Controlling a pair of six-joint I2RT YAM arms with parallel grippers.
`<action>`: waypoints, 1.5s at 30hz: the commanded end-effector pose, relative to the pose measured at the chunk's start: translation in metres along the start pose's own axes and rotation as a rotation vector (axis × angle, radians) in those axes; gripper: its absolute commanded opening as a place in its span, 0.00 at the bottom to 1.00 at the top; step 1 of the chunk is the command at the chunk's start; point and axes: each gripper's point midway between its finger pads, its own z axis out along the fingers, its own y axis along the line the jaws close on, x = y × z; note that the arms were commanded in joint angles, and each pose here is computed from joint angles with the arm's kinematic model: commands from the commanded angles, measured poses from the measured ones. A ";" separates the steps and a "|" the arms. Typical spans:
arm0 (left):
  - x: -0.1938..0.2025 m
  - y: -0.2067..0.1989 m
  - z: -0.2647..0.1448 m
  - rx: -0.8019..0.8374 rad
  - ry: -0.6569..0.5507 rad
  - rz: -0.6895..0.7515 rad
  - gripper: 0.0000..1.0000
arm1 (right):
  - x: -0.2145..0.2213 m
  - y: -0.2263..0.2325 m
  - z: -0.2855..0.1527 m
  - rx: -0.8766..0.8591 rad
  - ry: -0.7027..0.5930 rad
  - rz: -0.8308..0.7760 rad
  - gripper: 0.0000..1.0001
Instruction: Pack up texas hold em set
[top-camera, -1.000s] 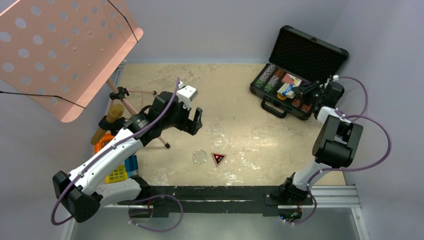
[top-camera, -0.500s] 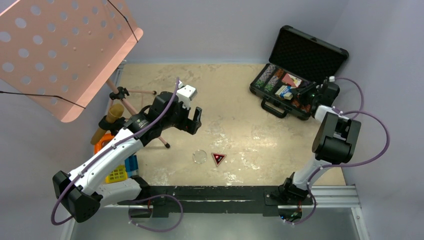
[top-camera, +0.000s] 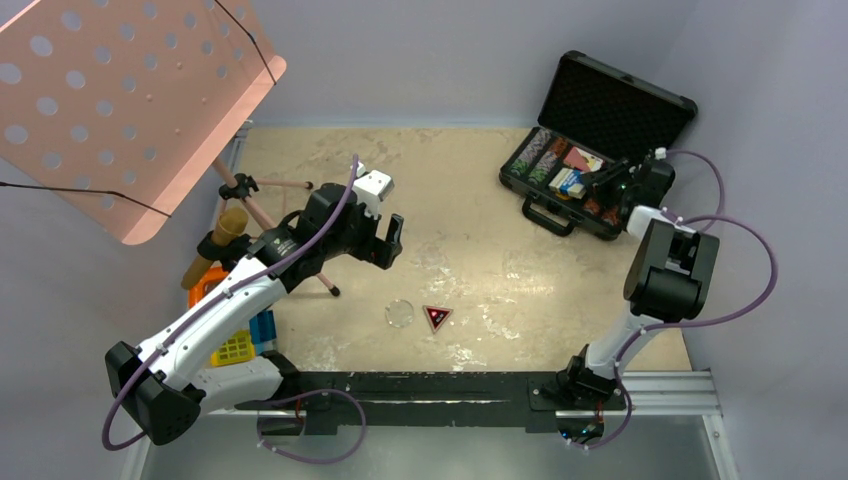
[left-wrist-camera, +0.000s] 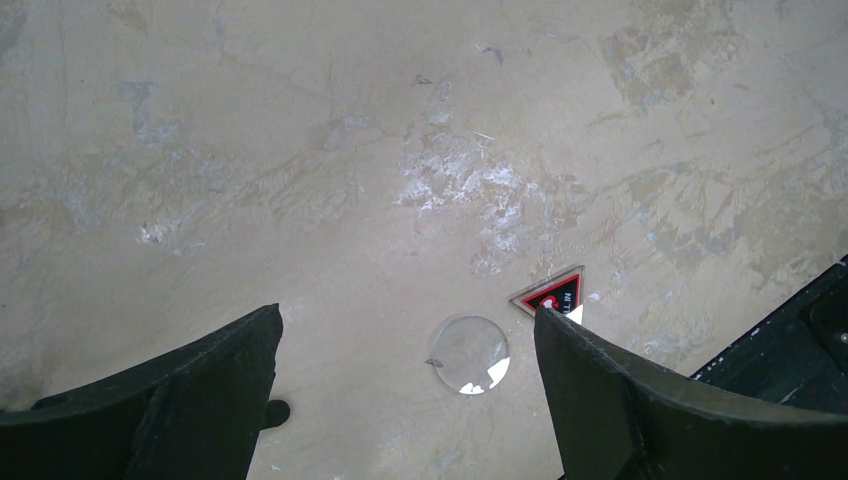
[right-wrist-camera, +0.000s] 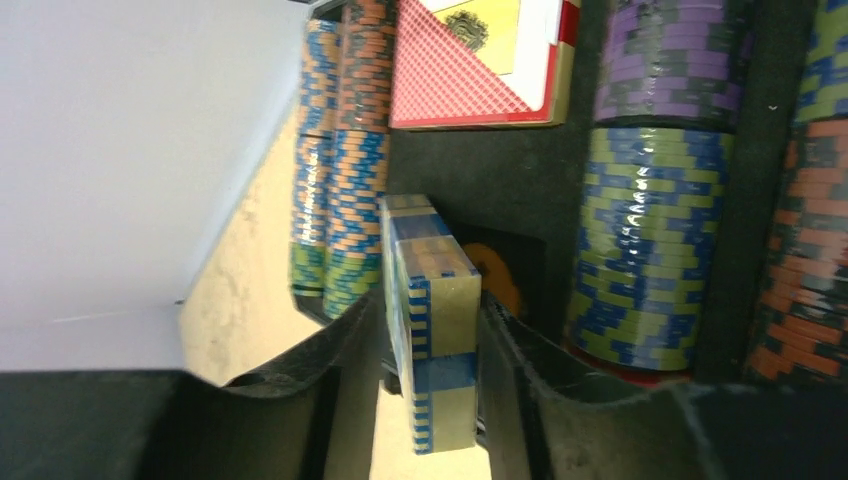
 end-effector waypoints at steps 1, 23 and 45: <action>-0.017 -0.002 -0.007 0.000 -0.050 -0.008 0.99 | -0.018 0.001 -0.007 0.076 -0.078 -0.101 0.49; -0.018 -0.003 -0.010 0.007 -0.055 -0.009 0.99 | -0.028 -0.001 -0.027 0.344 -0.029 -0.424 0.49; -0.020 -0.003 -0.012 0.006 -0.063 -0.008 0.99 | -0.010 -0.012 0.015 0.314 0.077 -0.415 0.38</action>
